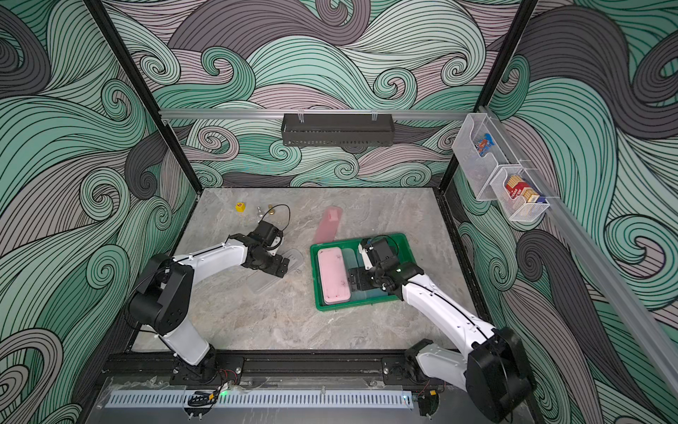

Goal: Put the pencil case into the storage box
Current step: Pick up the pencil case from the center of the board.

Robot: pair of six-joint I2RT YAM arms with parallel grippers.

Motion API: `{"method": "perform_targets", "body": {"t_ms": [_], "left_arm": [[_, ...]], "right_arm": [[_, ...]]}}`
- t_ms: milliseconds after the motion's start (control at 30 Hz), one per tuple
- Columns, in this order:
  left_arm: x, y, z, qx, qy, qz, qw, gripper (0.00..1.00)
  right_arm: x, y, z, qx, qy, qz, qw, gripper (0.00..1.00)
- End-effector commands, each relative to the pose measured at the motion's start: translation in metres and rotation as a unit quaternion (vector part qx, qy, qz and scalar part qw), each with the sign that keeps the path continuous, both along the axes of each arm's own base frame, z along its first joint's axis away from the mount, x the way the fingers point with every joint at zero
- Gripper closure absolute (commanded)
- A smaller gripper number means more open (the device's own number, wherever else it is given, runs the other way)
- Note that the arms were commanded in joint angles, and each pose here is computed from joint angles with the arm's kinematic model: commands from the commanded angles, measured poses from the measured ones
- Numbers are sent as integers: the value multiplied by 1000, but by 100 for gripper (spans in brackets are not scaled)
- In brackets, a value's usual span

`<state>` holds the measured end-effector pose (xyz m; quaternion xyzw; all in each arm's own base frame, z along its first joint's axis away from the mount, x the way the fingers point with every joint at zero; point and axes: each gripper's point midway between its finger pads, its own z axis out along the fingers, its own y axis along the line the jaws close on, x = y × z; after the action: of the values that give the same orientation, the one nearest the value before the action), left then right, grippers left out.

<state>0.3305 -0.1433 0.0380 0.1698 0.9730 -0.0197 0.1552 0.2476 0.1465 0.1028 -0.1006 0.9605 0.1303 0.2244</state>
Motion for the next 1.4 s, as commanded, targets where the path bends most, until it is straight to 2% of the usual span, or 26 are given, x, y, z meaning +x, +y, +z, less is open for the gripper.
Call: {"method": "perform_targets", "body": {"t_ms": [0, 333, 567, 733, 900, 1033, 1200, 1367], "left_arm": [[0, 2, -2, 35, 11, -31, 999, 1], [-13, -17, -4, 27, 10, -75, 997, 1], [-5, -5, -19, 81, 31, -64, 994, 1], [-4, -3, -28, 94, 50, -67, 992, 1], [-11, -8, -26, 72, 59, -56, 994, 14], [-20, -11, -20, 41, 59, -32, 997, 32], [-29, -14, -20, 19, 76, 0, 997, 39], [-29, -18, -14, -3, 75, 29, 997, 39]], "right_arm": [[0, -1, -2, -4, 1, -7, 1000, 8], [-3, -4, -1, -5, -3, -8, 1000, 7], [-5, -8, 1, -8, -9, -10, 1000, 7], [-7, -10, 3, -10, -11, -10, 1000, 7], [-6, -9, 3, -9, -10, -10, 1000, 7], [-4, -7, 4, -8, -10, -9, 1000, 7], [-5, -8, 3, -9, -9, -9, 1000, 7], [-3, -11, 5, -11, -12, -13, 1000, 7]]}}
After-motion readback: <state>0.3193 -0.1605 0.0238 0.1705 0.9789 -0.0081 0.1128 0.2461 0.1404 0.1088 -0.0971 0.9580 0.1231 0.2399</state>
